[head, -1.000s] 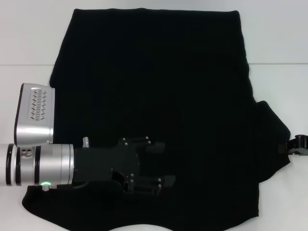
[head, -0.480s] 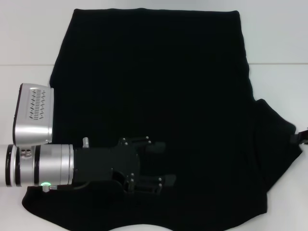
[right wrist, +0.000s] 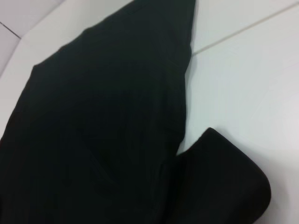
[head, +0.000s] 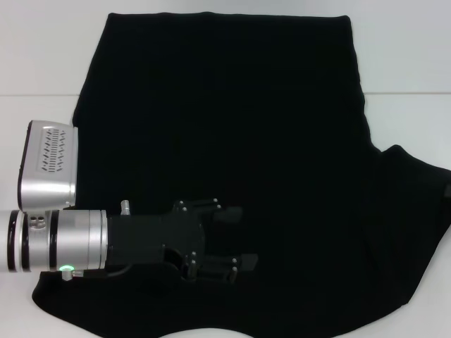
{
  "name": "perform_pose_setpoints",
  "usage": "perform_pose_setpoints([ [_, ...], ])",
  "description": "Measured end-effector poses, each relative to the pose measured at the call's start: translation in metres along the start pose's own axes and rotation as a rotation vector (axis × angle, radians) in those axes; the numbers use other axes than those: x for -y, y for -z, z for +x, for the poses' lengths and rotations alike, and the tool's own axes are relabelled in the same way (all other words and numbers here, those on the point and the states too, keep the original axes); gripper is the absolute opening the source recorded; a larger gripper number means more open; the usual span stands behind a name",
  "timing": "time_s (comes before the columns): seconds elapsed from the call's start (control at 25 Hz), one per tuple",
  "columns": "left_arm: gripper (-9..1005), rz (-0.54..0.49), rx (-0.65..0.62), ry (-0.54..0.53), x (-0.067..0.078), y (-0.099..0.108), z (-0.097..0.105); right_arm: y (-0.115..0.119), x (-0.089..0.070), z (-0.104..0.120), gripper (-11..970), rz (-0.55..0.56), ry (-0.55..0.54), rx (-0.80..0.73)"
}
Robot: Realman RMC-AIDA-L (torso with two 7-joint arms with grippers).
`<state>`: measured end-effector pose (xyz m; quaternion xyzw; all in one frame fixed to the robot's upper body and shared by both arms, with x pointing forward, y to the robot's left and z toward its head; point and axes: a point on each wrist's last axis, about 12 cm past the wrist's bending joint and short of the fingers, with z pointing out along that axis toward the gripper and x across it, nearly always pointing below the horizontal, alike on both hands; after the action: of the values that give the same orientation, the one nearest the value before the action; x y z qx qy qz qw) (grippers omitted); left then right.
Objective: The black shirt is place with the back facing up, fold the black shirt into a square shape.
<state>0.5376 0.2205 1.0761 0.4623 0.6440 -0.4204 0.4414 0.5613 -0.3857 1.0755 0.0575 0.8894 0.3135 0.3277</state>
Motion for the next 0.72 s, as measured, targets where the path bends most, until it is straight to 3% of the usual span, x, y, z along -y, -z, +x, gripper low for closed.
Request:
perform_pose_setpoints([
  [0.72, 840, 0.003, 0.0, 0.008, -0.001, -0.001, -0.002, 0.01, 0.012, 0.02, 38, -0.004, -0.013, 0.066],
])
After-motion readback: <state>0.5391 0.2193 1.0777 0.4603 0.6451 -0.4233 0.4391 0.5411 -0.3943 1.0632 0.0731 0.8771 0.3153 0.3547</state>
